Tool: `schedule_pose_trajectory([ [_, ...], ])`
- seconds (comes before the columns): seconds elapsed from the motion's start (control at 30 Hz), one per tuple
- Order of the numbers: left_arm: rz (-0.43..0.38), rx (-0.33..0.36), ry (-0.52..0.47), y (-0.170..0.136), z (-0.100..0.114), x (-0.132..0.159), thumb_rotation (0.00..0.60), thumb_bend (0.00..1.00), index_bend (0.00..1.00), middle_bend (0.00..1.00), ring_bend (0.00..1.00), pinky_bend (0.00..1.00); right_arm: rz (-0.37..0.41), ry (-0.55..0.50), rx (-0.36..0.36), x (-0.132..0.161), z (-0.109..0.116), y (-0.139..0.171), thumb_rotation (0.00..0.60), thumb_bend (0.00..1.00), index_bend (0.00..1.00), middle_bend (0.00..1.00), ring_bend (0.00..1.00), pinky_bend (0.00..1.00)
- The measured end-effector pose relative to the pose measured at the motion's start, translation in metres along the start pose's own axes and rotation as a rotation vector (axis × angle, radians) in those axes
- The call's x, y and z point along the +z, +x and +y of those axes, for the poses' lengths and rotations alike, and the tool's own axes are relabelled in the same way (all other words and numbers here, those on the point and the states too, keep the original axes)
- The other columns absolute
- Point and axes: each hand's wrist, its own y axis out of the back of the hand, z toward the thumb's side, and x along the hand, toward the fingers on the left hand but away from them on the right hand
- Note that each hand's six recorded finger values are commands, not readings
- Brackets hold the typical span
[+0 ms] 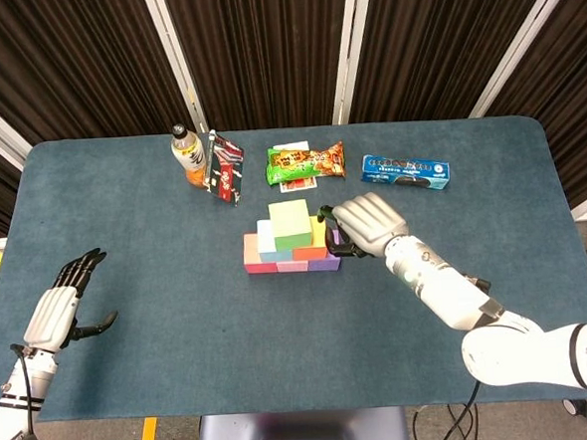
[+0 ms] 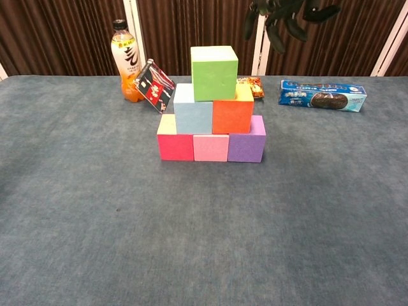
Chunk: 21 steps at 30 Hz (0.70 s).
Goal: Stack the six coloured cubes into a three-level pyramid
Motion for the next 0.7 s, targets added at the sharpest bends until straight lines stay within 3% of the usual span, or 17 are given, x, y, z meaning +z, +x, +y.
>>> schedule_pose_trajectory([
  [0.23,0.011,0.0,0.0,-0.002,0.0,-0.004,0.6,0.3,0.0,0.0,0.0,0.06,0.03,0.002,0.032,0.013,-0.008,-0.015,0.196,0.78,0.36,0.65,0.73,1.0],
  [0.7,0.008,-0.001,-0.007,-0.002,-0.002,-0.006,0.6,0.3,0.0,0.0,0.0,0.06,-0.004,0.021,0.07,0.01,-0.022,-0.02,0.195,0.78,0.35,0.65,0.73,1.0],
])
